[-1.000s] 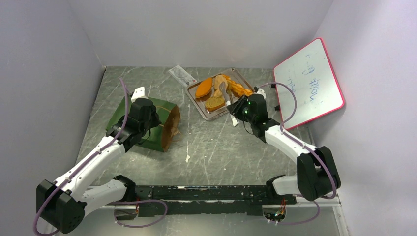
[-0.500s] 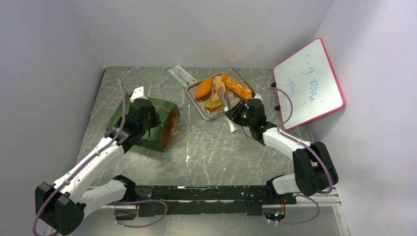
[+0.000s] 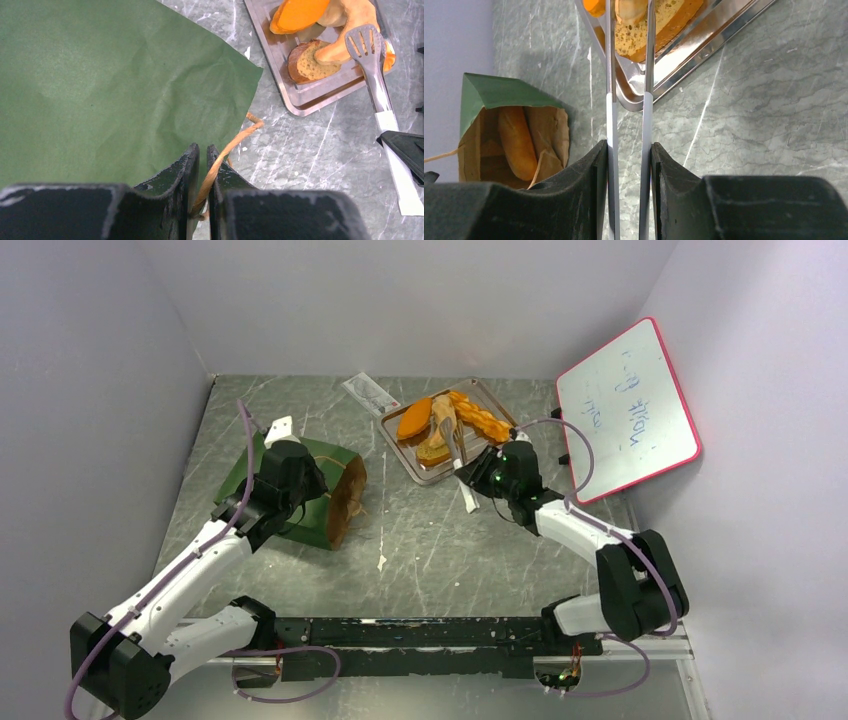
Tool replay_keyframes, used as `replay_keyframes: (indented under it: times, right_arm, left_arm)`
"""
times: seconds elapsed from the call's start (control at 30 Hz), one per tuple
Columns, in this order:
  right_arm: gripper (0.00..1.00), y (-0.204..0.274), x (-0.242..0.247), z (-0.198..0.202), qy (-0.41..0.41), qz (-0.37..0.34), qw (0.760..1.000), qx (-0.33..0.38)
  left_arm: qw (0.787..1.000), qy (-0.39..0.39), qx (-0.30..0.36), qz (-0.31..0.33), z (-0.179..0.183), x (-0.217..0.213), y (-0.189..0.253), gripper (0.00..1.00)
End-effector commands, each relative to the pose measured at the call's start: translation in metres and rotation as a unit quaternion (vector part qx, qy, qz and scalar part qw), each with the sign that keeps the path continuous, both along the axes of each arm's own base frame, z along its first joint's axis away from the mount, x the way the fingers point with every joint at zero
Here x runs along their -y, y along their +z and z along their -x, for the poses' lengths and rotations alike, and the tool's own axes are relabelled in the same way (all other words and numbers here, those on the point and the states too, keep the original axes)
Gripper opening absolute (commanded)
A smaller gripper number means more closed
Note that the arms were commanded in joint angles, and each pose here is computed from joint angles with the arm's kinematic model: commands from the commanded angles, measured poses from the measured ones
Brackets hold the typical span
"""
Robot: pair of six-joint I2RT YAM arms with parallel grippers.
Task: Take the fake bread out of the paper bag
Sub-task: Place the fake bread in the container.
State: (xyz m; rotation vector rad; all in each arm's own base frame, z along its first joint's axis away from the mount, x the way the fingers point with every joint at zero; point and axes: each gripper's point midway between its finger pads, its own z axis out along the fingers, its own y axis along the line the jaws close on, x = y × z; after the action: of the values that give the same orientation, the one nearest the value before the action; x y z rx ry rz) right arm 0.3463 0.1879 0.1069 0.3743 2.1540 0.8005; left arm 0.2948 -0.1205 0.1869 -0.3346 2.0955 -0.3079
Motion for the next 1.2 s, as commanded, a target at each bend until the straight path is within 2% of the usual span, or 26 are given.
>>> replay_keyframes:
  times: [0.0, 0.37, 0.63, 1.17]
  right_arm:
    - [0.29, 0.017, 0.004, -0.002, -0.008, -0.001, 1.000, 0.022]
    - [0.35, 0.026, 0.011, -0.001, -0.022, 0.006, 0.999, 0.025]
    - [0.37, 0.022, 0.009, -0.002, -0.020, 0.007, 1.000, 0.018]
    - [0.40, 0.047, 0.016, -0.003, -0.033, 0.011, 0.999, 0.041]
  left_arm:
    - [1.000, -0.010, 0.010, 0.013, 0.002, 0.005, 0.011, 0.07]
    - [1.000, -0.009, 0.011, 0.013, 0.005, 0.003, 0.011, 0.07]
    - [1.000, -0.010, 0.008, 0.015, 0.007, 0.004, 0.008, 0.07]
    - [1.000, -0.011, 0.006, 0.017, 0.007, 0.005, 0.004, 0.07]
